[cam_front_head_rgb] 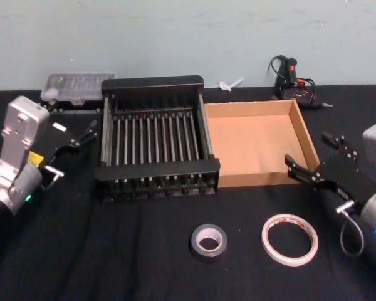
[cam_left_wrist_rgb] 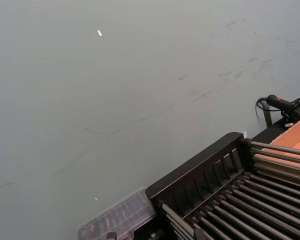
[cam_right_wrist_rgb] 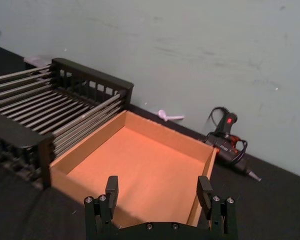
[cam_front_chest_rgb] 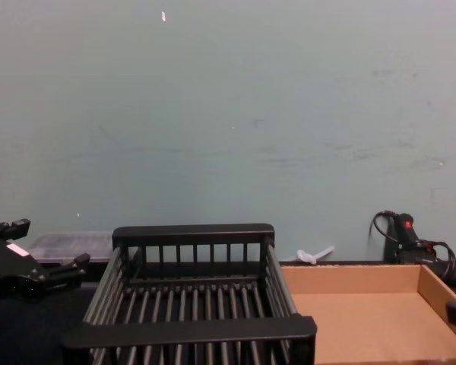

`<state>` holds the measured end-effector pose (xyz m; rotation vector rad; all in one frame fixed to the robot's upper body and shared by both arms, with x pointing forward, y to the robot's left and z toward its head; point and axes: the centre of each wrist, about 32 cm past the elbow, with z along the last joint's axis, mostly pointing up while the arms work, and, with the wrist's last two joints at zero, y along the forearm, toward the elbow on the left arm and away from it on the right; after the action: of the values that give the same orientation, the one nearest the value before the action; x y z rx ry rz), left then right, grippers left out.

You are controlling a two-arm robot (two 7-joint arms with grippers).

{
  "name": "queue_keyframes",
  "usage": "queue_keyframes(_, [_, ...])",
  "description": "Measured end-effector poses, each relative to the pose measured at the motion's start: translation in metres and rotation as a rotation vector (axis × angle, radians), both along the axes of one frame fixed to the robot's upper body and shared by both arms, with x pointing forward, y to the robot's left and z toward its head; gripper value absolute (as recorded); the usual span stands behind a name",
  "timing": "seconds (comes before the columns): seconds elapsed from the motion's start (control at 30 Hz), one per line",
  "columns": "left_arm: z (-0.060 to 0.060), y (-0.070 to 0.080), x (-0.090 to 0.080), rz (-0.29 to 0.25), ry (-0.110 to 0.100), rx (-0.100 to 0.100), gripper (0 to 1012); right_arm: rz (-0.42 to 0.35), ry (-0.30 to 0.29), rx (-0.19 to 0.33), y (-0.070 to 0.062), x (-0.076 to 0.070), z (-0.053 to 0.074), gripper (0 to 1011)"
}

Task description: Pick up the white tape and place it into the black box , Pick up the silver tape and place it into the brown box.

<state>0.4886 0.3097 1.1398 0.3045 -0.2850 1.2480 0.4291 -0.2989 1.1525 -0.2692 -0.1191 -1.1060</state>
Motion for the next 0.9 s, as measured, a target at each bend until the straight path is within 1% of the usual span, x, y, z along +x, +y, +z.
queue_keyframes(0.1, [0.0,0.0,0.0,0.0,0.0,0.0,1001,0.009,0.028,0.005,0.001,-0.011,0.001,1000])
queue_keyframes(0.13, [0.0,0.0,0.0,0.0,0.0,0.0,1001,0.009,0.028,0.005,0.001,-0.011,0.001,1000])
queue_keyframes(0.23, [0.0,0.0,0.0,0.0,0.0,0.0,1001,0.017,0.051,0.011,0.001,-0.019,0.001,1000])
queue_keyframes(0.27, [0.0,0.0,0.0,0.0,0.0,0.0,1001,0.022,0.062,0.011,0.001,-0.024,0.002,1000])
queue_keyframes(0.37, [0.0,0.0,0.0,0.0,0.0,0.0,1001,0.03,0.082,0.008,0.001,-0.031,0.002,1000])
queue_keyframes(0.47, [0.0,0.0,0.0,0.0,0.0,0.0,1001,0.04,0.12,0.002,0.0,-0.043,0.002,1000])
queue_keyframes(0.6, [0.0,0.0,0.0,0.0,0.0,0.0,1001,0.044,0.152,0.0,-0.001,-0.053,0.002,1000])
queue_keyframes(0.77, [0.0,0.0,0.0,0.0,0.0,0.0,1001,0.044,0.186,0.0,-0.004,-0.061,0.001,1000])
queue_keyframes(0.8, [0.0,0.0,0.0,0.0,0.0,0.0,1001,0.045,0.201,-0.003,-0.004,-0.063,0.001,1000])
queue_keyframes(0.87, [0.0,0.0,0.0,0.0,0.0,0.0,1001,0.043,0.221,-0.007,-0.005,-0.065,0.0,1000])
queue_keyframes(0.9, [0.0,0.0,0.0,0.0,0.0,0.0,1001,0.043,0.221,-0.007,-0.005,-0.065,0.0,1000])
